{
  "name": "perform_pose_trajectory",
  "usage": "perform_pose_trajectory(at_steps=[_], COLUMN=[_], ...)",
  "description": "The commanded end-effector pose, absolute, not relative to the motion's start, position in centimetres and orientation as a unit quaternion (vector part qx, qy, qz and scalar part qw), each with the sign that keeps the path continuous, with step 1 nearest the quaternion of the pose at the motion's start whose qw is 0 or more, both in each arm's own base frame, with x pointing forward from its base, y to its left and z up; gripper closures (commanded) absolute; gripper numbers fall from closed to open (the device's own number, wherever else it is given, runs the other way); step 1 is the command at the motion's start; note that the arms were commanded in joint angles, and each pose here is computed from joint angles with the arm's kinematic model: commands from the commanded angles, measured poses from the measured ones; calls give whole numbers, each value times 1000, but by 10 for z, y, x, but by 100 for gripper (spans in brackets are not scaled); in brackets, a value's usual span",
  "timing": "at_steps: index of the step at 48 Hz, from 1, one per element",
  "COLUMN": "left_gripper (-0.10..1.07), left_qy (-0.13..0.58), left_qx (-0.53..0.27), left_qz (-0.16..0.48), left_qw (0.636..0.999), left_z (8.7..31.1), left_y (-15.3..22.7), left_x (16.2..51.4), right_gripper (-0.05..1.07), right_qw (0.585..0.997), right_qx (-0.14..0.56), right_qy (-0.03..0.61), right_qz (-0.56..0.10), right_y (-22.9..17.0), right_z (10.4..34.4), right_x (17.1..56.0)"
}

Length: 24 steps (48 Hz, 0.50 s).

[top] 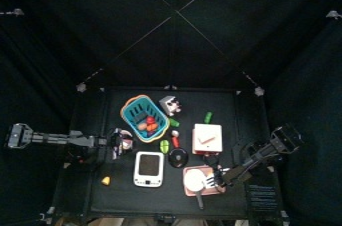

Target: Put banana on plate

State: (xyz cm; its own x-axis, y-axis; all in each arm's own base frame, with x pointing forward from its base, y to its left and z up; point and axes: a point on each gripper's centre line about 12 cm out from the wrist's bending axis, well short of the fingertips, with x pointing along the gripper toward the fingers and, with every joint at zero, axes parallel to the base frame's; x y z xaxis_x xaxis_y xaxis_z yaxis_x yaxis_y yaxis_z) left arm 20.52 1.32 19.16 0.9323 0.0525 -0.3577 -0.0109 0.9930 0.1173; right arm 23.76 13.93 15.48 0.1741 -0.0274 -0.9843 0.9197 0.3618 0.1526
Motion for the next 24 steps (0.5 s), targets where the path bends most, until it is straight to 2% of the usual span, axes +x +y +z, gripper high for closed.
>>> perform_pose_trajectory(at_steps=[1,9,17,24], left_gripper=[11,11,11,11], left_qy=[163,148,102,108], left_qx=[59,46,-5,-25], left_qz=[15,6,0,-18], left_qw=[985,988,995,994], left_z=[204,208,216,207], left_y=[13,7,-1,-12], left_x=[211,213,215,209], right_gripper=[41,41,41,40], right_qw=[638,629,621,609], right_qx=[428,433,437,436], right_qy=[517,514,510,517], right_qz=[-377,-391,-404,-414], right_y=[138,135,134,136], right_z=[154,147,142,135], right_x=[236,234,233,233])
